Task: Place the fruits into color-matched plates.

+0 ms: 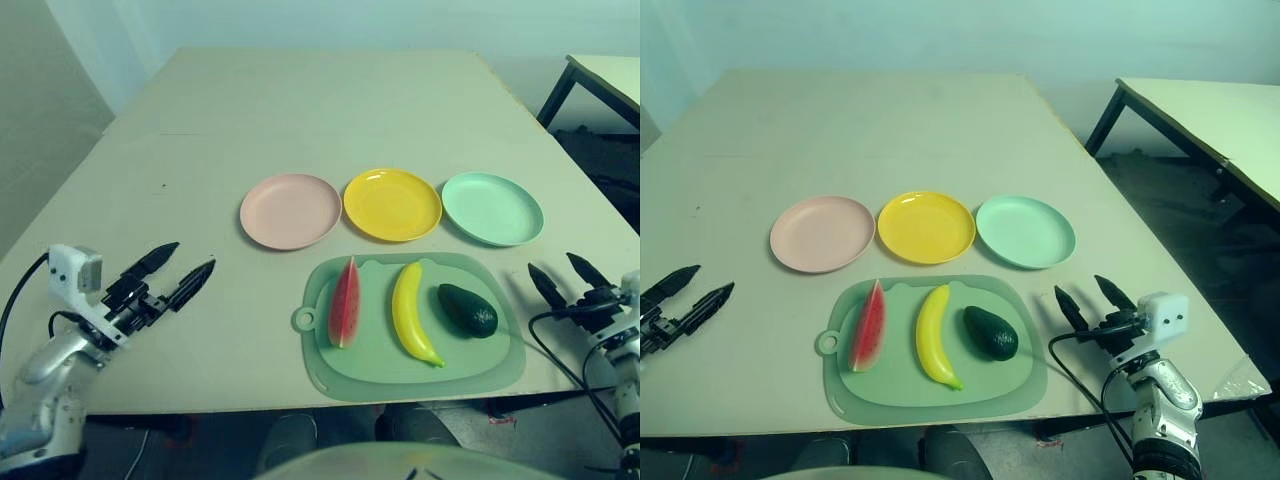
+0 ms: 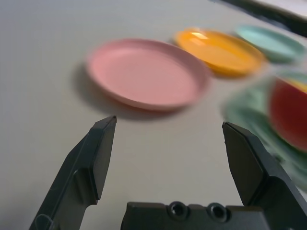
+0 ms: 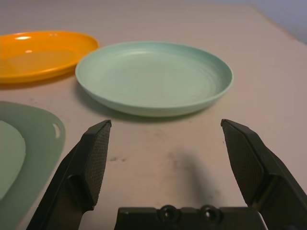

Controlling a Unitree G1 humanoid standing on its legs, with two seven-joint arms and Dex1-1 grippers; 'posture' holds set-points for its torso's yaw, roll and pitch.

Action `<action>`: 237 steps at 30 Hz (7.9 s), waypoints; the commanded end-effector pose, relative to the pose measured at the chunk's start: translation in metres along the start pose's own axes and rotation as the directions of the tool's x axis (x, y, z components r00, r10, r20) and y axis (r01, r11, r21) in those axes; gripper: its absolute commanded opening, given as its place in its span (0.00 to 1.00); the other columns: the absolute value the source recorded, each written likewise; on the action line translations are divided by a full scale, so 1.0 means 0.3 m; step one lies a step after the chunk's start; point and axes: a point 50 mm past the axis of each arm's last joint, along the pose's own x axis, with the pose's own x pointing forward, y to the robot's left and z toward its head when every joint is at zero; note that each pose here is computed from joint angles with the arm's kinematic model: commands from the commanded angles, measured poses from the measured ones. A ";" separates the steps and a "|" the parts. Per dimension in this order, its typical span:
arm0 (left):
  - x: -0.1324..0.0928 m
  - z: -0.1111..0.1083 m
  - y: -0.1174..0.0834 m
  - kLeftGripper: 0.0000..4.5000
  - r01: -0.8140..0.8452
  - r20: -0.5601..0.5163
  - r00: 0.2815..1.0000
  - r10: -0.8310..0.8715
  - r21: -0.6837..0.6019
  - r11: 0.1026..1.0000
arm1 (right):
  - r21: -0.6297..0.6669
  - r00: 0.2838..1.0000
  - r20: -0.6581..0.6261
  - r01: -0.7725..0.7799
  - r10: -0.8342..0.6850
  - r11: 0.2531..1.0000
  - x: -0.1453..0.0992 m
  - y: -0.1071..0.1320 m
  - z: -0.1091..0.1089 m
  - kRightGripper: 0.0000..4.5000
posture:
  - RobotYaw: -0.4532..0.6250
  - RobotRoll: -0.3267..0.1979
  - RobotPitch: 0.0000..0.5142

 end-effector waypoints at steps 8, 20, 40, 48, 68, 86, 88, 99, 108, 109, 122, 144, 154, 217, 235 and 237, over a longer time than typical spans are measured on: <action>0.153 0.024 -0.052 1.00 0.355 -0.052 0.935 -0.352 0.126 0.926 | -0.017 1.000 0.014 0.018 -0.018 1.000 -0.008 -0.006 0.025 1.00 | 0.36 0.62 0.00; 0.171 0.011 -0.091 1.00 0.537 -0.124 0.843 -0.523 0.200 0.819 | -0.024 1.000 0.001 0.011 -0.011 1.000 -0.023 0.014 0.031 1.00 | 0.36 0.62 0.02; 0.173 -0.041 -0.061 1.00 0.537 -0.137 0.844 -0.519 0.208 0.818 | 0.094 0.970 -0.168 -0.161 0.175 0.982 0.064 0.168 0.299 1.00 | 0.33 0.62 0.05; 0.158 -0.066 -0.048 1.00 0.533 -0.147 0.846 -0.513 0.209 0.820 | 0.101 0.823 -0.365 -0.430 0.436 0.897 0.080 0.336 0.434 1.00 | 0.33 0.62 0.06; 0.129 -0.114 -0.032 1.00 0.518 -0.154 0.855 -0.496 0.201 0.831 | 0.139 0.472 -0.743 -0.585 0.475 0.799 0.045 0.430 0.469 1.00 | 0.33 0.62 0.07; 0.156 -0.041 -0.050 1.00 0.562 -0.094 0.826 -0.556 0.233 0.794 | 0.113 0.456 -0.778 -0.576 0.433 0.810 0.067 0.456 0.400 1.00 | 0.35 0.62 0.07; 0.158 -0.038 -0.055 1.00 0.566 -0.093 0.822 -0.561 0.232 0.791 | 0.114 0.456 -0.778 -0.574 0.432 0.811 0.072 0.457 0.396 1.00 | 0.35 0.62 0.07; 0.149 -0.043 -0.055 1.00 0.554 -0.115 0.832 -0.543 0.241 0.797 | 0.094 0.460 -0.787 -0.569 0.411 0.817 0.084 0.462 0.372 1.00 | 0.36 0.62 0.07; 0.143 -0.042 -0.059 1.00 0.545 -0.117 0.838 -0.533 0.241 0.803 | 0.065 0.488 -0.784 -0.551 0.384 0.832 0.119 0.457 0.365 1.00 | 0.37 0.62 0.08; 0.142 -0.041 -0.060 1.00 0.544 -0.118 0.838 -0.532 0.242 0.803 | 0.067 0.486 -0.784 -0.551 0.385 0.832 0.119 0.457 0.364 1.00 | 0.37 0.62 0.08; 0.141 -0.032 -0.061 1.00 0.542 -0.121 0.839 -0.530 0.247 0.803 | 0.102 0.442 -0.802 -0.561 0.401 0.822 0.105 0.464 0.355 1.00 | 0.36 0.62 0.08; 0.145 -0.016 -0.073 1.00 0.519 -0.103 0.853 -0.511 0.260 0.814 | 0.118 0.423 -0.811 -0.558 0.404 0.821 0.113 0.465 0.336 0.20 | 0.39 0.62 0.09; 0.147 -0.021 -0.076 1.00 0.522 -0.107 0.852 -0.513 0.258 0.813 | 0.093 0.435 -0.806 -0.576 0.401 0.812 0.114 0.460 0.348 0.01 | 0.38 0.62 0.08; 0.117 -0.045 -0.104 1.00 0.511 -0.132 0.860 -0.494 0.245 0.824 | -0.407 0.277 -0.875 -0.866 0.398 -0.292 0.490 0.544 0.480 0.99 | 0.45 0.62 0.12; 0.104 -0.045 -0.112 1.00 0.490 -0.127 0.871 -0.474 0.253 0.834 | -0.339 0.211 -0.906 -0.881 0.368 -0.330 0.510 0.552 0.445 0.99 | 0.47 0.62 0.13; 0.104 -0.043 -0.113 1.00 0.487 -0.124 0.873 -0.471 0.257 0.835 | -0.330 0.201 -0.909 -0.883 0.366 -0.334 0.510 0.554 0.442 0.99 | 0.47 0.62 0.13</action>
